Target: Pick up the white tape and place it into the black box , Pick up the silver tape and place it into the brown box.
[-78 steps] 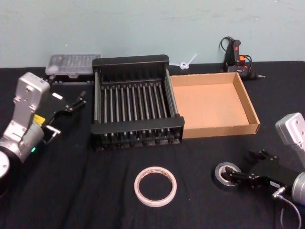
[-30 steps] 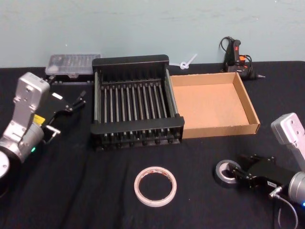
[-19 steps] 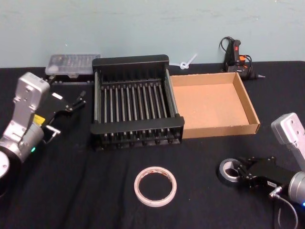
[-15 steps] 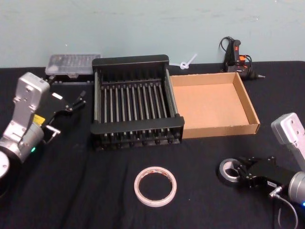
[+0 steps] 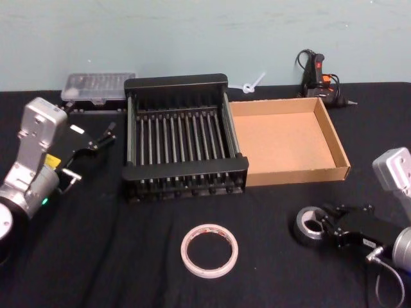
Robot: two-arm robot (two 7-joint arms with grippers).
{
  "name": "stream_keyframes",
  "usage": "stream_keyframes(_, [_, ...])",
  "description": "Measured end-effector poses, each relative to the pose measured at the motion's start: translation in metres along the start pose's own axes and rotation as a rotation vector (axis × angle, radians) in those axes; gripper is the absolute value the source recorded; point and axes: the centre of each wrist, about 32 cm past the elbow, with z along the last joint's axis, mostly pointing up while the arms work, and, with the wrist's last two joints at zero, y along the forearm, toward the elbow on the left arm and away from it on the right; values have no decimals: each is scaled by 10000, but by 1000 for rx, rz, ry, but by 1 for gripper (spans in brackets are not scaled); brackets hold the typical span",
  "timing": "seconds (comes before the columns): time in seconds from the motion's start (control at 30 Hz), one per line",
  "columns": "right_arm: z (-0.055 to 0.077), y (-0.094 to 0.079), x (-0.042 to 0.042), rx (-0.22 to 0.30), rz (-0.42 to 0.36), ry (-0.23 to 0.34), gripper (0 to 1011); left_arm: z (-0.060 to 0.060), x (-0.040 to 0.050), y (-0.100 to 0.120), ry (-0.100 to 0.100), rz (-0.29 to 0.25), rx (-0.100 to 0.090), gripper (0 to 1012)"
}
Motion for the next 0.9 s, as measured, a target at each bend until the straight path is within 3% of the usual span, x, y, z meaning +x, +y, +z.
stream_keyframes(0.33, [114, -30, 69, 71, -22, -23, 149, 0, 0, 0, 0, 0, 0, 1001])
stream_keyframes(0.57, [285, 13, 181, 140, -37, -64, 149, 0, 0, 0, 0, 0, 0, 1001])
stream_keyframes(0.9, [480, 145, 338, 190, -64, -112, 149, 0, 0, 0, 0, 0, 0, 1001])
